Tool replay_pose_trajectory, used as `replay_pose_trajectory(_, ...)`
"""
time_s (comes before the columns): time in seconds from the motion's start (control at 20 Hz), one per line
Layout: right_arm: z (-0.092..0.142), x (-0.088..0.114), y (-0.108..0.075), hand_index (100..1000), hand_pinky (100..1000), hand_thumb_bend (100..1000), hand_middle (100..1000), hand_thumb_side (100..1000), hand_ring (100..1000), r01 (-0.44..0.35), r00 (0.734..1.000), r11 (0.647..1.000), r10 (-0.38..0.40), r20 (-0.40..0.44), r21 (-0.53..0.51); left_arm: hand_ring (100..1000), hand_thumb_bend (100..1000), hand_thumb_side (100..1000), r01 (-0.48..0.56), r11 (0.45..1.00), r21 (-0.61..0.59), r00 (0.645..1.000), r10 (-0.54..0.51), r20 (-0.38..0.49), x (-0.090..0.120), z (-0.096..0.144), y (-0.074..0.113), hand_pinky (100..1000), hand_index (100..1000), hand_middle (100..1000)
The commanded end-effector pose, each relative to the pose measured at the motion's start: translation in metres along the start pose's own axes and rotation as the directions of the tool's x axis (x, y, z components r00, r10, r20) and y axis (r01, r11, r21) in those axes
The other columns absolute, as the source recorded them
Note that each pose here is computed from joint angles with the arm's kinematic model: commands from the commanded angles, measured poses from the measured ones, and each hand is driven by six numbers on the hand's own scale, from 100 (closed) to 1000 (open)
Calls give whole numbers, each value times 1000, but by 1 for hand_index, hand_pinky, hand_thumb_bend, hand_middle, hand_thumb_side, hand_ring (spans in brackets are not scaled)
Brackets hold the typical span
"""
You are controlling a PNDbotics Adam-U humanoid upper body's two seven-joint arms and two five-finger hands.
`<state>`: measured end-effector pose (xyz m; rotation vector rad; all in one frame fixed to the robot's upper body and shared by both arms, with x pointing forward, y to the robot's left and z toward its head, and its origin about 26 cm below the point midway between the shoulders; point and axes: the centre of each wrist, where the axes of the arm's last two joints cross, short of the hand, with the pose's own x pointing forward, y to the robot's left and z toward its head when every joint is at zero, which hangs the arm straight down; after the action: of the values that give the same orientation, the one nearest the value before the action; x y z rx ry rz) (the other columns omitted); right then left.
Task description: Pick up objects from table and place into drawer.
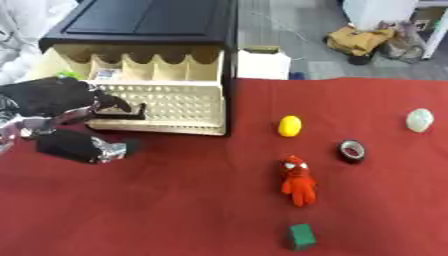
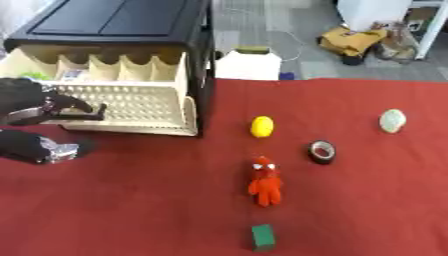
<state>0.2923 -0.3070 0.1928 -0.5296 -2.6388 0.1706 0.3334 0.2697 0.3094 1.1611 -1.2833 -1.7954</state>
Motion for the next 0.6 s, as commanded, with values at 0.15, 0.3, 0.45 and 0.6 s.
replay_pose_trajectory(0.15, -6, 4, -3, 753, 685, 338, 493, 700, 709, -7, 1000, 1000, 7, 26, -5, 100, 413, 1000, 32, 999, -1, 999, -32, -23, -6, 1, 6, 100, 870, 100)
replay_pose_trajectory(0.3, -6, 4, -3, 753, 687, 337, 494, 699, 709, -7, 1000, 1000, 7, 25, -6, 100, 411, 1000, 36, 999, -4, 999, -36, -24, -6, 0, 6, 100, 804, 100)
replay_pose_trajectory(0.45, -6, 4, -3, 753, 689, 337, 494, 699, 709, -8, 1000, 1000, 8, 24, -7, 100, 412, 1000, 38, 999, -9, 999, -38, -27, -7, 0, 5, 100, 760, 100)
replay_pose_trajectory(0.6, -6, 4, -3, 753, 691, 335, 494, 698, 709, -9, 1000, 1000, 9, 23, -9, 100, 413, 1000, 42, 999, -12, 999, -42, -32, -8, 0, 4, 100, 727, 100)
